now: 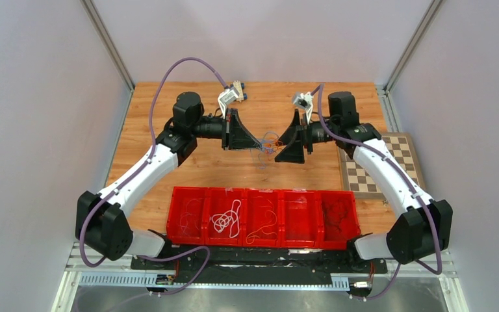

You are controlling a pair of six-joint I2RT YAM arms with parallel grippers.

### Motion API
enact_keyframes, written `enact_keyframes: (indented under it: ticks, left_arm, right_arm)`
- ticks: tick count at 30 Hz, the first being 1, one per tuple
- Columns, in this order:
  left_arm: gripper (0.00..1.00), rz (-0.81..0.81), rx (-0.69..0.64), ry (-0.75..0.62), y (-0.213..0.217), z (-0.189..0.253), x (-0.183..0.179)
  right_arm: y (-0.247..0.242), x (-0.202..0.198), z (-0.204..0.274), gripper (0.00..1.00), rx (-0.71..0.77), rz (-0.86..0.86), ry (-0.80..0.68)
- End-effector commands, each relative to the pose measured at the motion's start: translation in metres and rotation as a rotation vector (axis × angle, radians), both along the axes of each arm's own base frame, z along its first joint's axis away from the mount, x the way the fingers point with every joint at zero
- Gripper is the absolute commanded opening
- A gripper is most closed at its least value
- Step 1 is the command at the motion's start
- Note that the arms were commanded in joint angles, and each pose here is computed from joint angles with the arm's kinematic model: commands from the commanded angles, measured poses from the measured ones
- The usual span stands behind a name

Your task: Untangle the cables

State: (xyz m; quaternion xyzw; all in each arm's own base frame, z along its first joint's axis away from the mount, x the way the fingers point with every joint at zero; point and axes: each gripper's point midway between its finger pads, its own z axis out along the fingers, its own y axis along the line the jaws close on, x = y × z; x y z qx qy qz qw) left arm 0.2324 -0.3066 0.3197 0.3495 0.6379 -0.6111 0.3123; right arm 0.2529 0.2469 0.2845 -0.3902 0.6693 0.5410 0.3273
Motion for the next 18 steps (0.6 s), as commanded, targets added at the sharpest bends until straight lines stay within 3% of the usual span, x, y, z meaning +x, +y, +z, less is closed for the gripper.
enact_keyframes:
  ticks: [1,4,11,18]
  left_arm:
    - [0.00,-0.045,-0.048,-0.040,0.001,0.019,-0.008]
    - [0.00,-0.050,-0.047,-0.029,0.001,0.019,-0.009]
    - [0.00,0.006,-0.037,-0.021,0.011,0.019,0.002]
    - [0.00,0.272,0.037,-0.063,0.065,0.018,0.053]
  right_arm:
    - [0.013,-0.013,0.013,0.86,0.030,0.096,-0.247]
    - [0.015,-0.010,0.016,0.74,0.032,0.101,-0.264]
    - [0.008,-0.007,0.013,0.03,-0.009,0.060,-0.325]
    - [-0.046,0.021,-0.003,0.00,-0.120,-0.134,-0.303]
